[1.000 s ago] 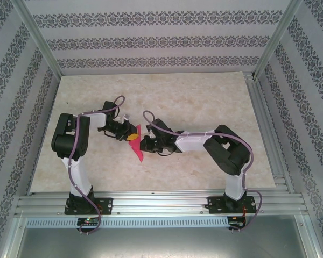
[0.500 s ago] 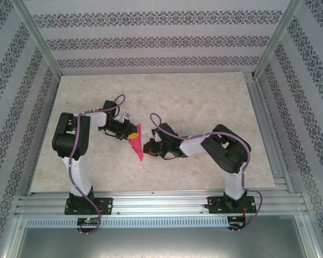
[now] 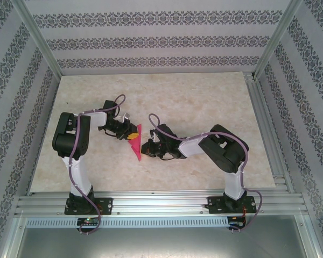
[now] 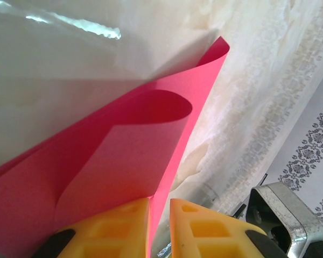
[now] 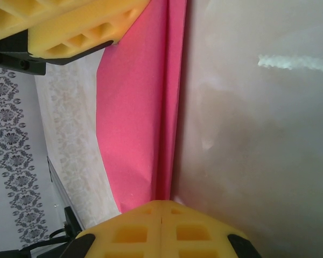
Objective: Fold a paper plane with a square sheet of paper (pick it up from the middle)
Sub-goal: Fold the wing for the fifth time at the center of the table.
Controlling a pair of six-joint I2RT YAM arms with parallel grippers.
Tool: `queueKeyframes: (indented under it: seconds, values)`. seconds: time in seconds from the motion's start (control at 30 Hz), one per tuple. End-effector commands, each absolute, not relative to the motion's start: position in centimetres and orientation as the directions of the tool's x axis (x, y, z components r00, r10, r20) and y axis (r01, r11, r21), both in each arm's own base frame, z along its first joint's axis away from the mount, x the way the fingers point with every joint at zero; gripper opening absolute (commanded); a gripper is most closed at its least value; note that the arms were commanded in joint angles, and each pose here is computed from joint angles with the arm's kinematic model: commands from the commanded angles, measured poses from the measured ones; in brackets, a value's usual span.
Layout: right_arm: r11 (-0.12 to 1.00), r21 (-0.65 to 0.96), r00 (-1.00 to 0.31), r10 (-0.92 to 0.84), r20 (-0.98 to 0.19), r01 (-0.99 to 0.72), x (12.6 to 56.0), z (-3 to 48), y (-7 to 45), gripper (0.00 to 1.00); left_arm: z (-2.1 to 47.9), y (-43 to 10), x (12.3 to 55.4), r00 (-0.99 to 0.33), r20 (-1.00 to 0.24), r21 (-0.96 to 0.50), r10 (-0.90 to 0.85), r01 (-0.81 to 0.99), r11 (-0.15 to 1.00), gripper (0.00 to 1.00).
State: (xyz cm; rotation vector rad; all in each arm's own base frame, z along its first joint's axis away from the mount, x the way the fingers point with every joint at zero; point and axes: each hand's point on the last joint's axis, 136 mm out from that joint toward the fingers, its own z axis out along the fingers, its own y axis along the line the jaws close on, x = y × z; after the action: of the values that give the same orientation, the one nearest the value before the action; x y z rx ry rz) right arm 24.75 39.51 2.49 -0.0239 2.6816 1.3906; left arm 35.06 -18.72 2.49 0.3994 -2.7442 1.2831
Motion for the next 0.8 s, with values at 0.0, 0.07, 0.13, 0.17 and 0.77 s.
queueKeyframes:
  seconds: [0.0, 0.07, 0.13, 0.17, 0.77]
  values:
    - [0.554, 0.826, -0.99, 0.021, -0.137, -0.102, 24.4, 3.5, 40.1, 0.0, -0.2, -17.9, 34.4, -0.958, 0.2, -0.671, -0.207, -0.288, 0.684, 0.2]
    - [0.572, 0.813, -0.988, 0.035, -0.153, -0.106, 24.7, 3.7, 39.3, 0.0, -0.1, -17.9, 34.4, -0.958, 0.199, -0.671, -0.205, -0.286, 0.684, 0.2]
    - [0.575, 0.809, -0.984, 0.03, -0.173, -0.125, 24.6, 4.4, 39.0, 0.0, -0.2, -17.9, 34.4, -0.958, 0.2, -0.67, -0.204, -0.286, 0.685, 0.2]
    - [0.581, 0.803, -0.985, 0.021, -0.173, -0.129, 24.6, 4.5, 38.9, 0.0, -0.1, -17.9, 34.4, -0.958, 0.201, -0.671, -0.204, -0.286, 0.684, 0.2]
    - [0.532, 0.84, -0.992, -0.008, -0.122, -0.108, 24.2, 3.4, 41.4, 0.0, -0.2, -17.9, 34.3, -0.957, 0.204, -0.671, -0.205, -0.289, 0.683, 0.19]
